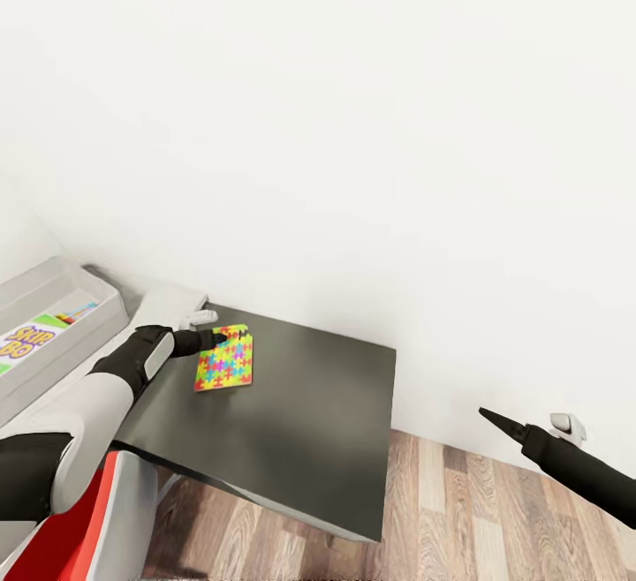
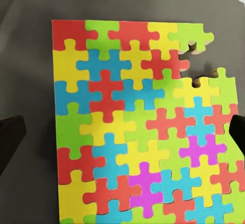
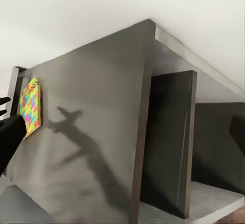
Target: Put all the toys in the child's room - the three board games (two on the bed and one on the table), the two jigsaw puzzles on the table, and the tennis ball on the table - inside the toy box on the table in the child's room.
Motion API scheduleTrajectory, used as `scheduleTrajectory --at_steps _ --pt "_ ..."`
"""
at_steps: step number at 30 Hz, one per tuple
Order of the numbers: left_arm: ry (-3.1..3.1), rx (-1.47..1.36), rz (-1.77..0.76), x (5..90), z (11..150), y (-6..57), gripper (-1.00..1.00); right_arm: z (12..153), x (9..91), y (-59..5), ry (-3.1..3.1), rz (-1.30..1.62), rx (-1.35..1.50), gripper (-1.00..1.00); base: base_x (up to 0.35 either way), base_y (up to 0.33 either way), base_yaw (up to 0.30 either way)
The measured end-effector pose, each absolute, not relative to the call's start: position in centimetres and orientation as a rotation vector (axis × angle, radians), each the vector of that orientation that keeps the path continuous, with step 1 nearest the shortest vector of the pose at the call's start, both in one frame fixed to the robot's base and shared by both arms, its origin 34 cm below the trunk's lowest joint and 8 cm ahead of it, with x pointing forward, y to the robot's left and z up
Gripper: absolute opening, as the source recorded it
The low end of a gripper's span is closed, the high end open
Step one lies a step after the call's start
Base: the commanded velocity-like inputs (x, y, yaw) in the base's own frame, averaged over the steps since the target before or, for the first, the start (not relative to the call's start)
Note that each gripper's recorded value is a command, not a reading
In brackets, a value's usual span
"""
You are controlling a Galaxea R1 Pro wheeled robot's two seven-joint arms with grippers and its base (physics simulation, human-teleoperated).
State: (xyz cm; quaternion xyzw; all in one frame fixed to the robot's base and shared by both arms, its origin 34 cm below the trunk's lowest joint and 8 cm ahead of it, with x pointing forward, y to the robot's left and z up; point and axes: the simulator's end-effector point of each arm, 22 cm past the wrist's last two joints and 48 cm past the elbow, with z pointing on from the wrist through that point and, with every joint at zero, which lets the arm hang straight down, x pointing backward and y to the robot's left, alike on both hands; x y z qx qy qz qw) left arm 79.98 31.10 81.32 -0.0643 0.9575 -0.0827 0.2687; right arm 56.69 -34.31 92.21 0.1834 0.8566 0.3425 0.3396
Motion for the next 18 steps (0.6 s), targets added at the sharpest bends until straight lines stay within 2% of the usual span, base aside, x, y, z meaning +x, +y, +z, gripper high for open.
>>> scheduleTrajectory --at_steps 18 --pt "2.608 -0.171 -0.223 79.5 79.4 31.0 1.0 90.8 56.4 -34.2 2.257 0.891 0.494 1.0 0.0 0.0 0.0"
